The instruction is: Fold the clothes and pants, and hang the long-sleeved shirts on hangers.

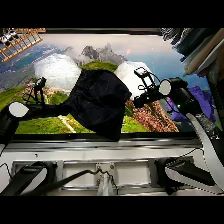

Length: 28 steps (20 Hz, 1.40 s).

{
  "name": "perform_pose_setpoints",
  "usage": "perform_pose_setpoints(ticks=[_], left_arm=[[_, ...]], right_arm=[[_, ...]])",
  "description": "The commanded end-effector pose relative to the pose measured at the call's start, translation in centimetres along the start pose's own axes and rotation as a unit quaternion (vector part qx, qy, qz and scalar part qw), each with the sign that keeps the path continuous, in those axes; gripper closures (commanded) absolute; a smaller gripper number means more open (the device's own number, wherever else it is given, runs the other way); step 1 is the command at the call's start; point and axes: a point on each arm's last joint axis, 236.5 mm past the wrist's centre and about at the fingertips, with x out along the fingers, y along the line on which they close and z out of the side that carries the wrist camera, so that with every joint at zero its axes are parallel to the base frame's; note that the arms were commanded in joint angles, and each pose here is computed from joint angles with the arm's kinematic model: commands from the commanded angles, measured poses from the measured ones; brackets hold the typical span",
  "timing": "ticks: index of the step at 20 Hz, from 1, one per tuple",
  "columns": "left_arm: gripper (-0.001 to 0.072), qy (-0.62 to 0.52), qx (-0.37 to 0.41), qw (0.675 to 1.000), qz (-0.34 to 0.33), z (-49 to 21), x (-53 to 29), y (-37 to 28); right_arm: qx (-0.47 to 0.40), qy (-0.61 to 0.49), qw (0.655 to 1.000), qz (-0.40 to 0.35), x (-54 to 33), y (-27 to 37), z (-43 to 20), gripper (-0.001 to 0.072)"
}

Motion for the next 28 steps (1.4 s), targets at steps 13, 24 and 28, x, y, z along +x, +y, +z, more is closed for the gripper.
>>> perform_pose_setpoints(ticks=[13, 24, 28], left_arm=[[0.0328, -0.041, 0.033, 0.997, 0.054, 2.0, -0.2, 2.5], [0.0255, 0.036, -0.066, 0.993, 0.088, -0.2, 8.4, 9.3], [0.0257, 0.008, -0.080, 0.995, 0.055, 1.6, 10.3, 8.3]], right_arm=[[0.104, -0.129, 0.977, 0.132, -1.6, 5.5, 6.6, 0.0307], [0.125, -0.120, 0.955, 0.239, -2.6, 17.7, 3.6, 0.0306], [0.130, -0.150, 0.951, 0.236, -4.7, 17.8, 3.8, 0.0311]])
